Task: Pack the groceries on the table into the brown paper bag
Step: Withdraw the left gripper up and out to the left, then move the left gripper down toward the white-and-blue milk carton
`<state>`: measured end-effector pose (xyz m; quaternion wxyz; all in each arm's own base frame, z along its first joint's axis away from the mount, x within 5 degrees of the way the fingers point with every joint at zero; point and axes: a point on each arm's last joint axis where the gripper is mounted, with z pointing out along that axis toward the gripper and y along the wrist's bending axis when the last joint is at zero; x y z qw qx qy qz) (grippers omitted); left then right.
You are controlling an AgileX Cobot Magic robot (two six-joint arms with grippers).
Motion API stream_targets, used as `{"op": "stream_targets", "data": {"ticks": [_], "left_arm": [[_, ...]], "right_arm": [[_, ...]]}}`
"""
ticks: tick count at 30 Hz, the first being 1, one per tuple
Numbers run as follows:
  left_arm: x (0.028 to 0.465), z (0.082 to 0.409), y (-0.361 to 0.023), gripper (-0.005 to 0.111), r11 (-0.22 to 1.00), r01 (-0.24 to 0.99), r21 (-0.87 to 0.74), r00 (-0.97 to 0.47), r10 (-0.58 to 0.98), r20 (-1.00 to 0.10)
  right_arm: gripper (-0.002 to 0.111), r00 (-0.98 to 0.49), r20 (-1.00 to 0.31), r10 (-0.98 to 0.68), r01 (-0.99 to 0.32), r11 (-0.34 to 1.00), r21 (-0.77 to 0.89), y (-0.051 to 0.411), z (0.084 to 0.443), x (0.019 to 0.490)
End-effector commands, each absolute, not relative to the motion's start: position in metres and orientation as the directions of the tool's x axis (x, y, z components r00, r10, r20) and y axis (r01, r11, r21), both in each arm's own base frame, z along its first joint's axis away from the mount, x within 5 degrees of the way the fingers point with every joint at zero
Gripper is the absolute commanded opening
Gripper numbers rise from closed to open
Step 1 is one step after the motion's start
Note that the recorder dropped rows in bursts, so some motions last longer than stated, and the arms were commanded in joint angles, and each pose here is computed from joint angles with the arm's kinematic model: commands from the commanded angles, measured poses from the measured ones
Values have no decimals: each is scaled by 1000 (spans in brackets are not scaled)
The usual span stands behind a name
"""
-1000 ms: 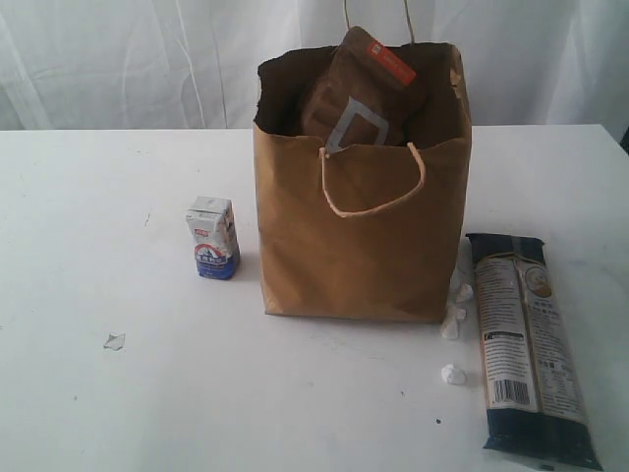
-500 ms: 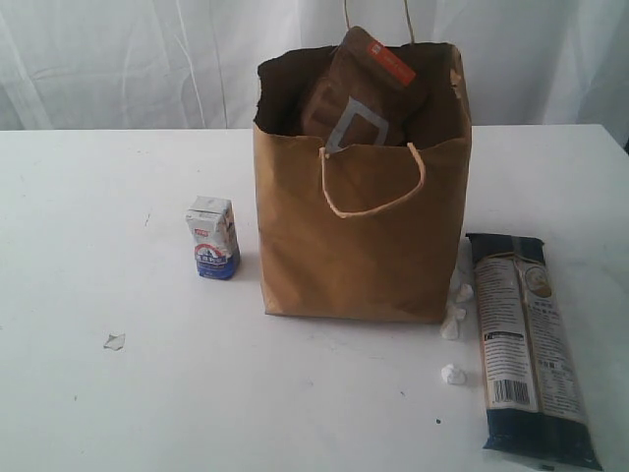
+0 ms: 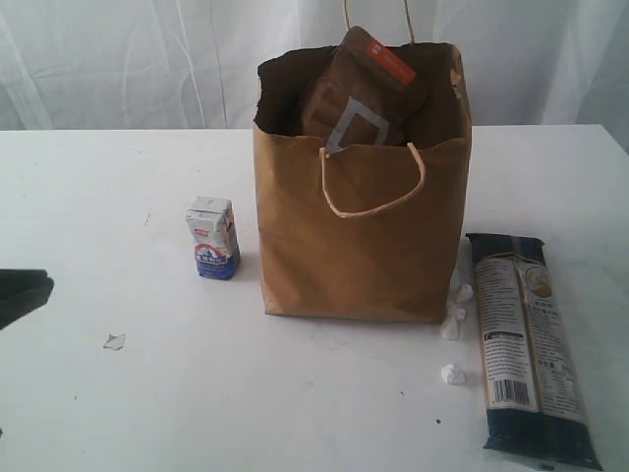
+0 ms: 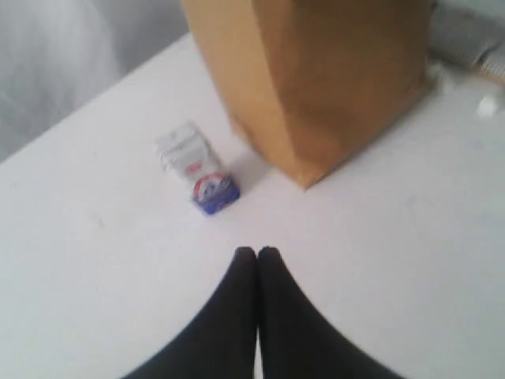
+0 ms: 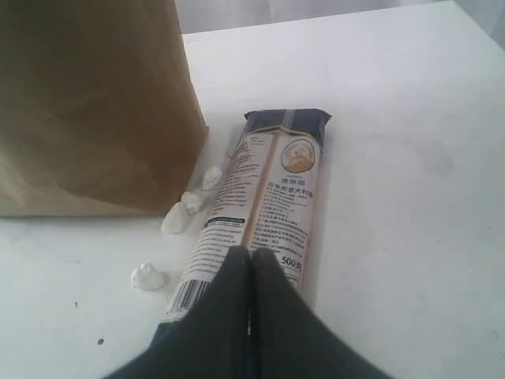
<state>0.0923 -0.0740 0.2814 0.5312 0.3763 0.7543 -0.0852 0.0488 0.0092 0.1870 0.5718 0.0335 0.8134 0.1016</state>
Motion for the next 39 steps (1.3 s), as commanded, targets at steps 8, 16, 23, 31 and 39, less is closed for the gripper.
{"op": "stream_targets", "data": {"ticks": [8,16,23,31,39], "left_arm": [[129,259,-34,0,973,229,17,-435,118,-893],[127,252,-36,0,974,182,-137,-497,-29,-867],[137,239,-42,0,965,241,-106,-407,2,-913],[178,214,-61,0,939,336,-73,-368,60,-928],[210,212,-79,13,897,442,17,-319,175,-932]], "right_arm": [[0,-352,-920,172,-54,978,204,9,184,49],[0,-352,-920,172,-54,978,204,9,184,49],[0,-352,-920,170,-54,978,202,9,184,49],[0,-352,-920,170,-54,978,202,9,184,49],[0,-352,-920,170,-54,978,202,9,184,49]]}}
